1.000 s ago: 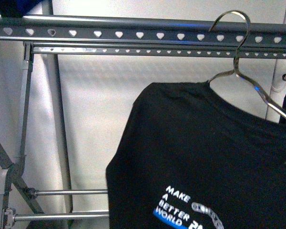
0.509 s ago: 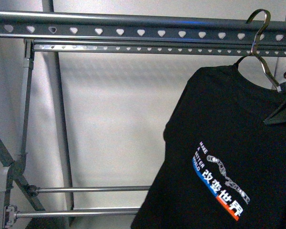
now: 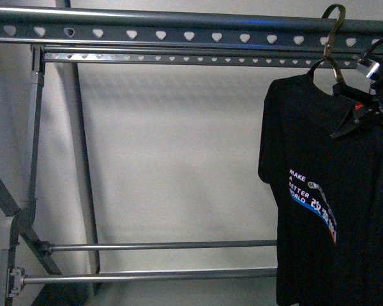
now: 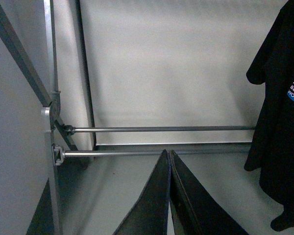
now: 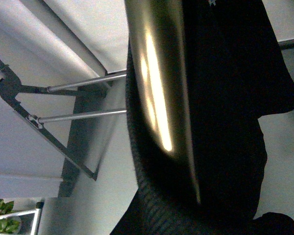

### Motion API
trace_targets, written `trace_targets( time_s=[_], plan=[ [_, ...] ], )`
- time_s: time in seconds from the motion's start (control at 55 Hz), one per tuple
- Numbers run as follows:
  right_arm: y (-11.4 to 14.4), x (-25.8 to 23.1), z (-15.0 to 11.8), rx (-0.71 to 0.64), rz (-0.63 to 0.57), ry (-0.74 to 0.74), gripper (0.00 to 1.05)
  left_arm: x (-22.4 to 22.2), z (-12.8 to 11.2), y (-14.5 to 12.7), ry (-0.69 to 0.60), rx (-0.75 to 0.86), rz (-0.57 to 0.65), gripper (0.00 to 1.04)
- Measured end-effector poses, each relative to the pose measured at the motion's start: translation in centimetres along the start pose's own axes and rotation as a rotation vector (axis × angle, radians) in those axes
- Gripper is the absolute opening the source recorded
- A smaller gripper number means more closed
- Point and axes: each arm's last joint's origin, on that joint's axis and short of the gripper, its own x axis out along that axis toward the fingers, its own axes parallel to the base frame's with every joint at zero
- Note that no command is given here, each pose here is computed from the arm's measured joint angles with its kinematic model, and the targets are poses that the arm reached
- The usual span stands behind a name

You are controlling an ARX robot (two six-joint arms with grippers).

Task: Hang clothes on hanger

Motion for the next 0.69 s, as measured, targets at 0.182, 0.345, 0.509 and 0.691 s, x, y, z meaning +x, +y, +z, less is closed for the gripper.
trace_targets(
  time_s=[0.182,0.345,0.509,0.691],
  plan=[
    [1.0,1.6,0.0,-0.011,-0.007,0.019,0.08,-0.9,-0.9,0.0,0.002,0.000,0.000,0.04],
    [2.1,2.7,-0.5,-0.032,0.000,0.017,0.08,-1.9,-1.6,0.0,0.000,0.000,0.000,0.04],
    [3.1,2.9,-3.2,-0.085,0.029,-0.033,0.40,-2.6,-2.0,0.0,-0.001,0.000,0.000,0.04],
    [4.4,-2.2,-6.7,-0.245,-0.076,-0.353,0.77,-3.1,-2.2,0.0,-0.025,0.003,-0.002,0.04]
  ],
)
